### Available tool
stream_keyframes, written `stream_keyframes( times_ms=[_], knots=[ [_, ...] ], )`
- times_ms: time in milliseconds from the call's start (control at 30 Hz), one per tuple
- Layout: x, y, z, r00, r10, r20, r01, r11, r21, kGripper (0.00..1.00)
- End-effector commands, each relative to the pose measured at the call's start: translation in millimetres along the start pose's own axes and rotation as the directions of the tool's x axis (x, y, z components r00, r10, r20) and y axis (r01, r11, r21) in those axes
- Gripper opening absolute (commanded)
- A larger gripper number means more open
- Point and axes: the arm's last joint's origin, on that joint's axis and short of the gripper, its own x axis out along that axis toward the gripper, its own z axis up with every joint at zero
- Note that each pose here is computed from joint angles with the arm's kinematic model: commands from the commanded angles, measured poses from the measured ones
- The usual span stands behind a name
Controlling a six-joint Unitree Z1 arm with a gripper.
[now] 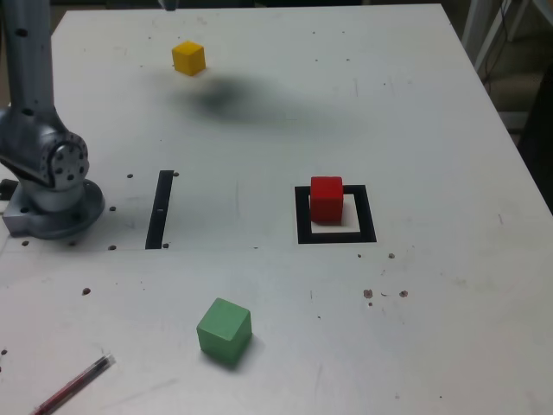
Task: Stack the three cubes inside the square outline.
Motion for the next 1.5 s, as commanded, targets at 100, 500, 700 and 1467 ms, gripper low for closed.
stream_keyframes(
  times_ms=[100, 500, 700, 1467],
  knots=[
    [21.1, 35.0, 9.7, 0.9988, -0.029, -0.039, 0.028, 0.999, -0.032, 1.0],
    [75.5, 77.4, 24.4, 0.9864, -0.126, -0.105, 0.118, 0.99, -0.079, 1.0],
    [97.8, 76.7, 25.6, 0.9827, -0.161, -0.092, 0.151, 0.983, -0.104, 1.0],
    [128.7, 61.9, 45.6, 0.9778, -0.151, -0.145, 0.128, 0.979, -0.16, 0.97]
  ],
)
